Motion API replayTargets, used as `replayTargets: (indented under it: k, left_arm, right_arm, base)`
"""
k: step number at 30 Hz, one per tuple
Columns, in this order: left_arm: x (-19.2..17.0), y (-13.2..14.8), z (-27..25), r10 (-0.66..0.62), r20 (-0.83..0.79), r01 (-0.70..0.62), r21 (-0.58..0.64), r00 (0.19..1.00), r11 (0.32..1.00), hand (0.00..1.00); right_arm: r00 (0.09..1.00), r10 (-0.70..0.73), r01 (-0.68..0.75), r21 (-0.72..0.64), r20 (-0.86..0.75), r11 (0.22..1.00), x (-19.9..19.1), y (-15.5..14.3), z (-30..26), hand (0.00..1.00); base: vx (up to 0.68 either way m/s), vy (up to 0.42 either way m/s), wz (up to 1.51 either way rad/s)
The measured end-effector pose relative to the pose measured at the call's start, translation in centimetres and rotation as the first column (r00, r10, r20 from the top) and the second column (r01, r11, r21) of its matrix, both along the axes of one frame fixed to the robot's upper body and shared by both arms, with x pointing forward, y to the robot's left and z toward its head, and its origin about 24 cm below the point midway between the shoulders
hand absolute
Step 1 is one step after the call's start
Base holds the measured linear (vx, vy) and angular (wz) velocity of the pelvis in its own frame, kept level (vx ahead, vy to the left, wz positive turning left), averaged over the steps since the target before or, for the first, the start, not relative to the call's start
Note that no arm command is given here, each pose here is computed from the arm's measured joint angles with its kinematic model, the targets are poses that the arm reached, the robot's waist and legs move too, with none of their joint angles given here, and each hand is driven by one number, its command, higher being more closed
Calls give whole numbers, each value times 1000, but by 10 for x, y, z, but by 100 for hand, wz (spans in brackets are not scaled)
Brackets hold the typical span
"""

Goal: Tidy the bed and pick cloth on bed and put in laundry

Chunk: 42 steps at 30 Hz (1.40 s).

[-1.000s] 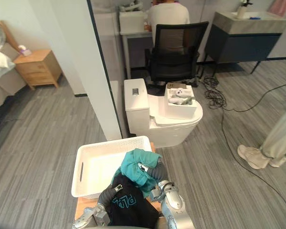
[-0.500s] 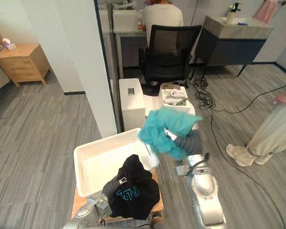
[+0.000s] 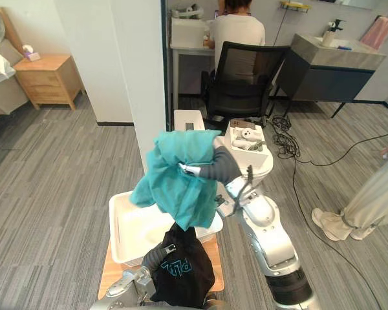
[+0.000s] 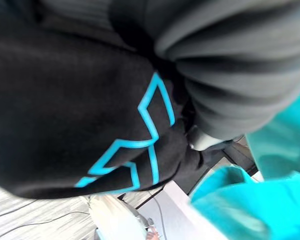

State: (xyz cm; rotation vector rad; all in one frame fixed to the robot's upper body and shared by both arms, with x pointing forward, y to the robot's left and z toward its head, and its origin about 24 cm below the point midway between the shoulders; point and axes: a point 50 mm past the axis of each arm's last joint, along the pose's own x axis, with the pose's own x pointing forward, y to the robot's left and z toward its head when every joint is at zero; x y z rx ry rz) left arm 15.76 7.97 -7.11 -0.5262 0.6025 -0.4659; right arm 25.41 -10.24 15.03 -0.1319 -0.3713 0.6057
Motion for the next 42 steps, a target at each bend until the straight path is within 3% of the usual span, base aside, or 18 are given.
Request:
replayTargets:
  k: [6, 14, 15, 23, 29, 36, 42]
  left_arm:
    - [0, -2, -1, 12, -24, -12, 2, 1000, 1000, 100]
    - [-10, 17, -22, 56, -111, -44, 110, 992, 993, 100]
    - [-11, 18, -24, 58, -120, -44, 118, 991, 992, 100]
    - [-19, 55, -44, 206, -200, -148, 272, 958, 951, 100]
    - [-26, 79, -54, 424, -237, -326, 363, 874, 873, 100]
    - [-34, 113, -54, 749, -165, -639, 424, 642, 641, 100]
    - [-22, 150, -27, 914, 36, -840, 410, 404, 356, 100]
  right_arm:
    - [950, -22, -9, -96, -310, 995, 14, 24, -62, 100]
    - [819, -152, 79, -154, -553, 985, 19, 41, -132, 100]
    - [803, -168, 87, -167, -571, 982, 18, 42, -139, 0]
    - [647, -274, 94, -282, -712, 955, -4, 53, -199, 0]
    - [669, -297, 146, -271, -681, 951, -3, 50, -200, 0]
    - [685, -300, 170, -254, -664, 952, -4, 46, -200, 0]
    - [637, -315, 189, -253, -704, 949, -22, 38, -215, 0]
  base:
    - [22, -9, 26]
    - [-4, -12, 17]
    - [-9, -5, 8]
    - [-58, -34, 15]
    - [-67, -19, 5]
    - [-16, -2, 5]
    - [6, 0, 2]
